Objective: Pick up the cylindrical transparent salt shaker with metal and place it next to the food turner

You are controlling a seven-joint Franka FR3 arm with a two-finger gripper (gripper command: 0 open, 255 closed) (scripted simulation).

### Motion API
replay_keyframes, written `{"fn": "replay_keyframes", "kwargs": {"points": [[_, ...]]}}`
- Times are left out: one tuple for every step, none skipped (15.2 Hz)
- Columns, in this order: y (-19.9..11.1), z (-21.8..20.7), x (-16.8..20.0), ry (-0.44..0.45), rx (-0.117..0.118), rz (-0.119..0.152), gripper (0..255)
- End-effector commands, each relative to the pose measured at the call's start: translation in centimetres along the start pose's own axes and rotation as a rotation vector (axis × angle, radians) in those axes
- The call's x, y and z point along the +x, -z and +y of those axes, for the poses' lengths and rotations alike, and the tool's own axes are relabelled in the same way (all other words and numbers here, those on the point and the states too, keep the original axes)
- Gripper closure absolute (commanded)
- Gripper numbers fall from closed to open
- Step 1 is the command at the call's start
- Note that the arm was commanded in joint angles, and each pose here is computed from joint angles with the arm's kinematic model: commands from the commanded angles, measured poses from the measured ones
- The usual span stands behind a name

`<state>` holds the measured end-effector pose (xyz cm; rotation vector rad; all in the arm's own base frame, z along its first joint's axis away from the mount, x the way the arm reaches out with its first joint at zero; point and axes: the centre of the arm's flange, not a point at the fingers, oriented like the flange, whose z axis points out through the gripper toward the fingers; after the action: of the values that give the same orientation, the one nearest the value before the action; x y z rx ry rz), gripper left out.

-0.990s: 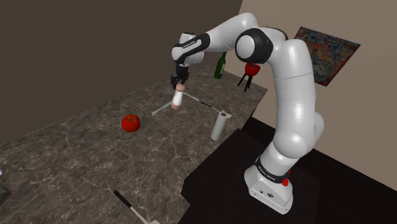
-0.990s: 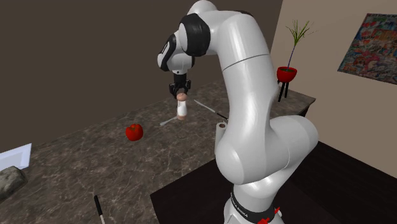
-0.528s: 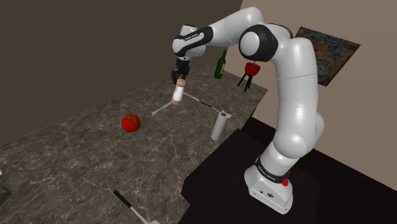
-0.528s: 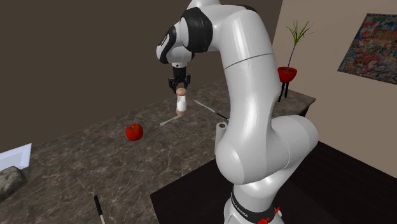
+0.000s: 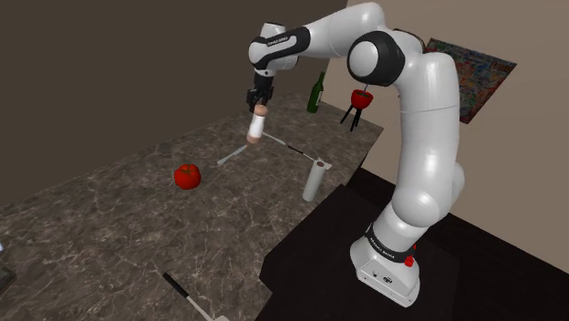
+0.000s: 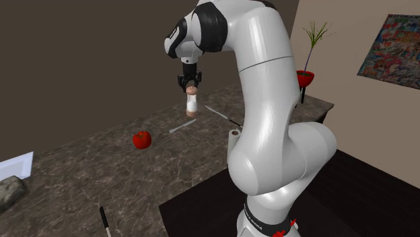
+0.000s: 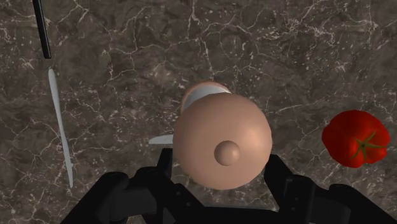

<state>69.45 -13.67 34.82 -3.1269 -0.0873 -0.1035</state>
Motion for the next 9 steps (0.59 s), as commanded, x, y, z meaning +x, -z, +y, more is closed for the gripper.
{"fn": "replay_keyframes", "kwargs": {"points": [[1.1, -0.1, 0.0, 0.000, 0.000, 0.000, 255], [1.6, -0.1, 0.1, 0.000, 0.000, 0.000, 255], [2.2, -0.1, 0.1, 0.000, 0.000, 0.000, 255], [2.7, -0.1, 0.2, 0.000, 0.000, 0.000, 255], [3.2, -0.1, 0.2, 0.000, 0.000, 0.000, 255], [3.8, -0.1, 0.2, 0.000, 0.000, 0.000, 255], [4.3, -0.2, 0.3, 0.000, 0.000, 0.000, 255], [4.8, -0.2, 0.3, 0.000, 0.000, 0.000, 255], [5.3, -0.2, 0.3, 0.000, 0.000, 0.000, 255]]}}
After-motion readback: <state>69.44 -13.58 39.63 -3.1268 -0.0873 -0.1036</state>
